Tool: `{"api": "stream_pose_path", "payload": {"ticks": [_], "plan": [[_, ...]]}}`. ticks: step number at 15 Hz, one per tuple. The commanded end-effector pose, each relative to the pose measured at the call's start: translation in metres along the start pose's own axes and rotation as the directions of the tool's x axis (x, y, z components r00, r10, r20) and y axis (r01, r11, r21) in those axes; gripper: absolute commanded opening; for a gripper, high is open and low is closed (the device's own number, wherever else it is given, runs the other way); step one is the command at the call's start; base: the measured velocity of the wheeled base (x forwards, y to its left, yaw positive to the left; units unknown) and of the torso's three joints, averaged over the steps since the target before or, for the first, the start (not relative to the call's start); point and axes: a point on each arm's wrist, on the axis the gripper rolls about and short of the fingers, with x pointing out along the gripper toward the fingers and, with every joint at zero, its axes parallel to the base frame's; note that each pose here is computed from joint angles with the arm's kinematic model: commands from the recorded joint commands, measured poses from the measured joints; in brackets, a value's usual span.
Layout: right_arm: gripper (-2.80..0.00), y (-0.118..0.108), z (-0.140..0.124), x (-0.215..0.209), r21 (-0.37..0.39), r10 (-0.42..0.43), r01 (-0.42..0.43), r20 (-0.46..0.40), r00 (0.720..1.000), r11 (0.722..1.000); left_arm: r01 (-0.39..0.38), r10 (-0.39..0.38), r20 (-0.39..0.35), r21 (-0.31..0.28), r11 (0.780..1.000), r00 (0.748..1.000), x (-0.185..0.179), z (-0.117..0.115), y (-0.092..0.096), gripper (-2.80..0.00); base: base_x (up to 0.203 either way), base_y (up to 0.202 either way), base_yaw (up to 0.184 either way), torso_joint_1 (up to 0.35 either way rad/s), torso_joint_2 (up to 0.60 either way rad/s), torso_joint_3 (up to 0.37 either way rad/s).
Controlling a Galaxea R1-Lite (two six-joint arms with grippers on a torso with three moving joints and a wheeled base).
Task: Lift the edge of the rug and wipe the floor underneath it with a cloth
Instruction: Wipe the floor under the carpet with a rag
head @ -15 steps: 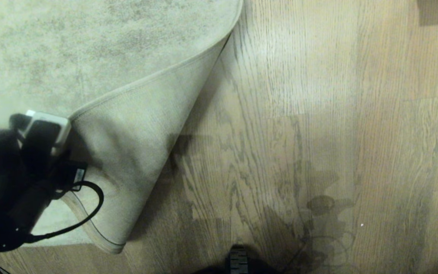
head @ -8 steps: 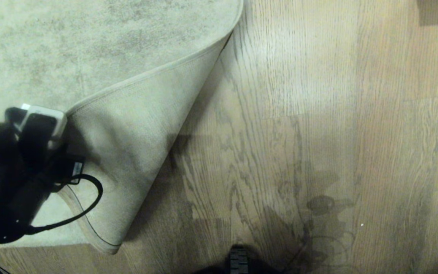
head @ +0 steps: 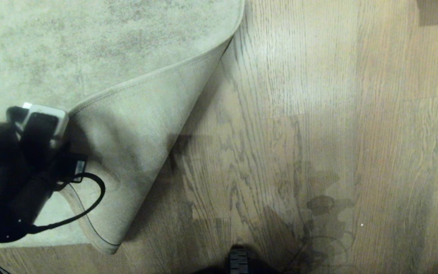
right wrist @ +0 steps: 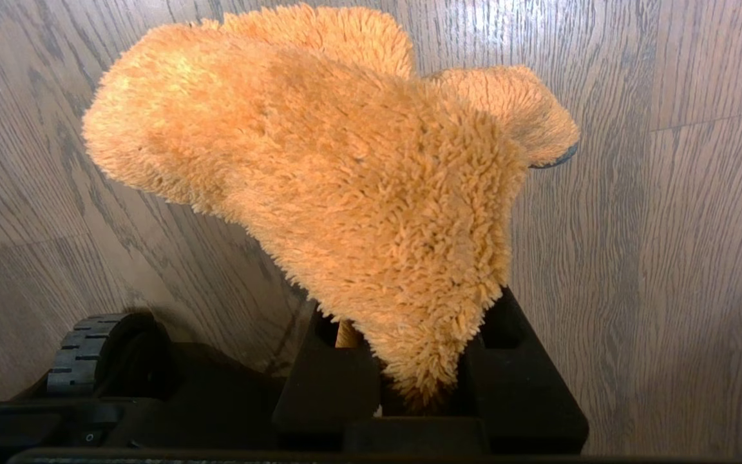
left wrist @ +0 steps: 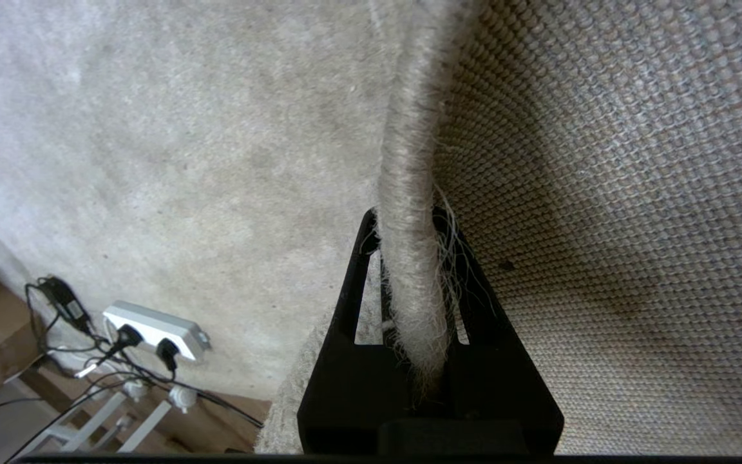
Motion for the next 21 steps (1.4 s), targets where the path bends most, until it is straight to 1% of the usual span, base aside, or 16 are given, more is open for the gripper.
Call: {"api": "stream_pose_path", "payload": {"ticks": [1, 4, 6, 11, 14, 16, 19, 21], "plan": [[-2.8, 0.0, 0.0001, 0.0001, 0.001, 0.0, 0.0, -0.001, 1.0, 1.0, 0.003, -0.003, 0.005, -0.003, 1.0, 1.0, -0.0007, 0.0007, -0.0013, -2.8, 0.0, 0.0, 0.0, 0.0, 0.0, 0.0], [-2.8, 0.0, 0.0001, 0.0001, 0.001, 0.0, 0.0, -0.001, 1.0, 1.0, 0.039, -0.038, 0.034, -0.014, 0.999, 0.999, 0.0003, 0.0038, -0.0028, -2.8, 0.0, 0.0, 0.0, 0.0, 0.0, 0.0], [-2.8, 0.0, 0.0001, 0.0001, 0.001, 0.0, 0.0, -0.001, 1.0, 1.0, 0.033, -0.032, 0.054, -0.023, 0.999, 0.998, 0.0013, 0.0059, -0.0029, -2.8, 0.0, 0.0, 0.0, 0.0, 0.0, 0.0], [-2.8, 0.0001, 0.0001, 0.0001, -0.027, 0.006, -0.006, -0.001, 1.0, 1.0, 0.024, -0.022, 0.051, -0.033, 0.999, 0.998, 0.0011, 0.0043, -0.0008, -2.8, 0.0, 0.0, 0.0, 0.0, 0.0, 0.0], [-2.8, 0.0, 0.0001, 0.0001, 0.005, -0.002, 0.002, -0.001, 1.0, 1.0, 0.022, -0.02, 0.057, -0.037, 0.999, 0.998, -0.0006, 0.0054, 0.0011, -2.8, 0.0, 0.0, 0.0, 0.0, 0.0, 0.0], [-2.8, -0.0001, -0.0001, 0.0001, 0.004, -0.003, 0.003, -0.002, 1.0, 1.0, 0.021, -0.018, 0.062, -0.041, 0.999, 0.998, -0.0015, 0.0062, 0.0019, -2.8, 0.0, 0.0, 0.0, 0.0, 0.0, 0.0], [-2.8, 0.0001, 0.0001, 0.0001, -0.005, 0.003, -0.003, -0.001, 1.0, 1.0, 0.025, -0.023, 0.055, -0.034, 0.999, 0.998, -0.0036, 0.0029, 0.0015, -2.8, 0.0, 0.0, 0.0, 0.0, 0.0, 0.0], [-2.8, 0.0004, 0.0, 0.0001, -0.037, 0.018, -0.018, -0.002, 1.0, 0.999, 0.023, -0.021, 0.053, -0.035, 0.999, 0.998, -0.0049, 0.0015, 0.0023, -2.8, 0.0, 0.0, 0.0, 0.0, 0.0, 0.0]]}}
